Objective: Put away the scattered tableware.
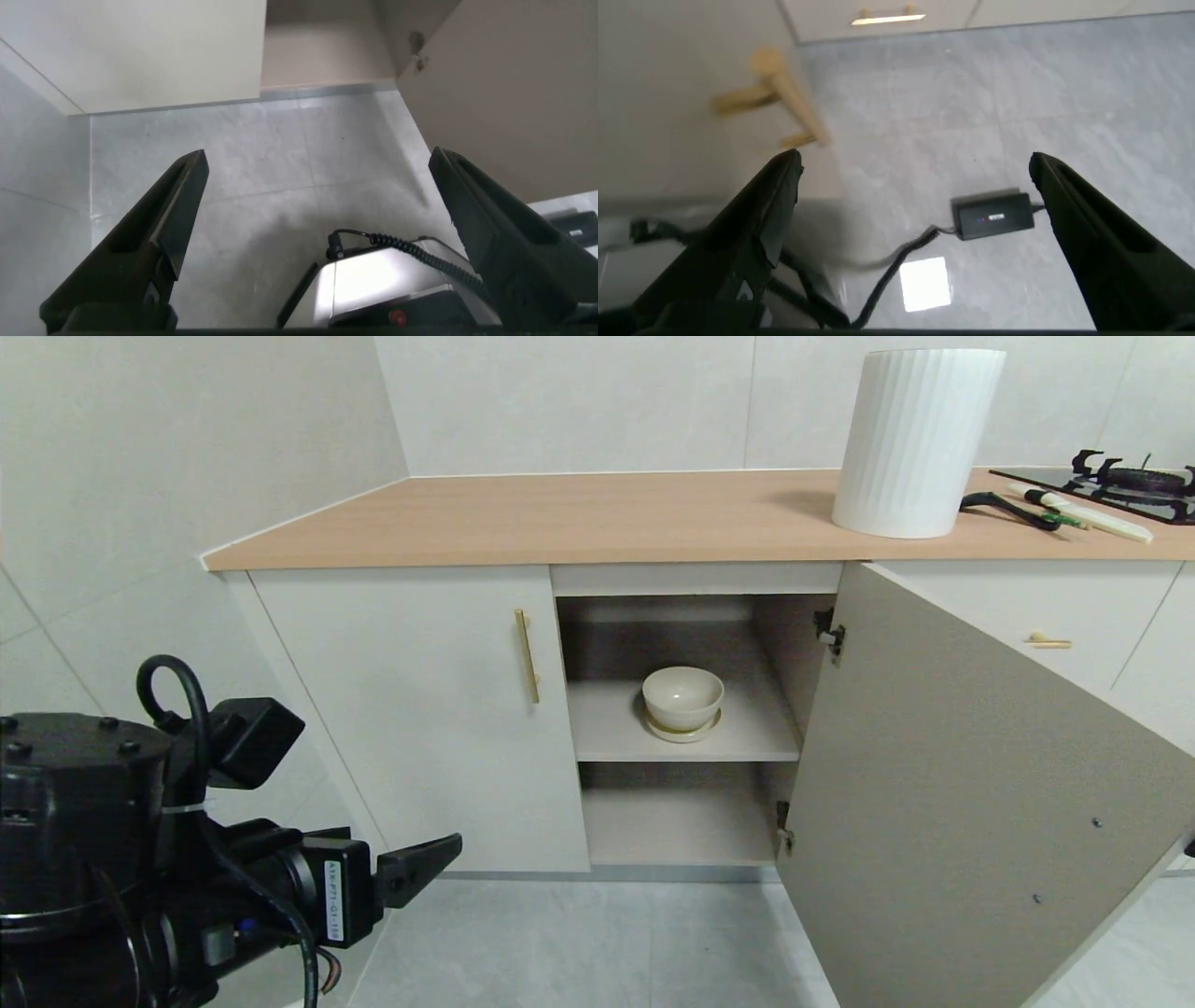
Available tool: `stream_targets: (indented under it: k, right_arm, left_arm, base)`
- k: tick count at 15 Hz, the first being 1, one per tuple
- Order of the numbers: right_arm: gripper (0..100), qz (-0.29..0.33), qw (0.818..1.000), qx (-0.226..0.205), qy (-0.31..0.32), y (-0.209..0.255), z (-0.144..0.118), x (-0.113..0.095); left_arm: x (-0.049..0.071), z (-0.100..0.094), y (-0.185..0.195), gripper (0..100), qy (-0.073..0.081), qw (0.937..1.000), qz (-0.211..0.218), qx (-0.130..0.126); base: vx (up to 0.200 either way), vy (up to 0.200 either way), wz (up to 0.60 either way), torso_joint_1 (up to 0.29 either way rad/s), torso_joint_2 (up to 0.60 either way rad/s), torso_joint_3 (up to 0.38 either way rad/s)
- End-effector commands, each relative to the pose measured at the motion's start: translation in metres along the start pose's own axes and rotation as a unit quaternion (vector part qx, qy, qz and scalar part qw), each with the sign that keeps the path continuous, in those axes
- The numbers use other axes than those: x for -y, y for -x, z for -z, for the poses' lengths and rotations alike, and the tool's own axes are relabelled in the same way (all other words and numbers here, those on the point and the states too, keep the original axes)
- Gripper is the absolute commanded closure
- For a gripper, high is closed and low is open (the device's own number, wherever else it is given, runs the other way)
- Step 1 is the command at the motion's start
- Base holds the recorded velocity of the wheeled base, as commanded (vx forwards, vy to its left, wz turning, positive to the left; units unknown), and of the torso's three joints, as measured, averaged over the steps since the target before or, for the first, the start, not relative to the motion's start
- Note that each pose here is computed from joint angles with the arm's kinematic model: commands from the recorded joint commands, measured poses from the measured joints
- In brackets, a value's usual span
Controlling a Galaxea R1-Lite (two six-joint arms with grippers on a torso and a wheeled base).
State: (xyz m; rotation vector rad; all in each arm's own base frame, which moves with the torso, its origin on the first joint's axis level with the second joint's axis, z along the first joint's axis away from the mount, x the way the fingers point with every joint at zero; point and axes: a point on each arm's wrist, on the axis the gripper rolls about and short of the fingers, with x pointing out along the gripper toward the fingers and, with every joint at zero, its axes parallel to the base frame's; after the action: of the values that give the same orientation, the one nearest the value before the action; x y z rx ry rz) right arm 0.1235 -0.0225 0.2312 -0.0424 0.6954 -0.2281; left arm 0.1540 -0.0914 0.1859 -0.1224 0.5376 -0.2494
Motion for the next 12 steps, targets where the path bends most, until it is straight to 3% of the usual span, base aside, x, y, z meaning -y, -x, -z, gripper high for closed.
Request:
stream_targets:
  k: [1,7,12]
  right_arm:
    - [0,0.019,1.000,-0.010,-0.016,-0.008,-0.004,0.006]
    - [0,0.011,0.999,-0.038,-0.020,-0.046,-0.008,0.005]
    - [0,-0.054,0.997,-0.027,-0.046,-0.061,-0.009,-0.001]
  left_arm:
    - [0.000,0.000,0.000,0,0.000,1.0000,0.000,0.000]
    - [0.000,0.000,0.000,0,0.000,1.0000,0.000,0.000]
    - [0.000,0.000,0.000,0,0.000,1.0000,0.000,0.000]
  base:
    - [0.000,0.000,0.00,0.000,0.00,0.000]
    - [0.000,0.000,0.00,0.000,0.00,0.000]
    - [0.000,0.000,0.00,0.000,0.00,0.000]
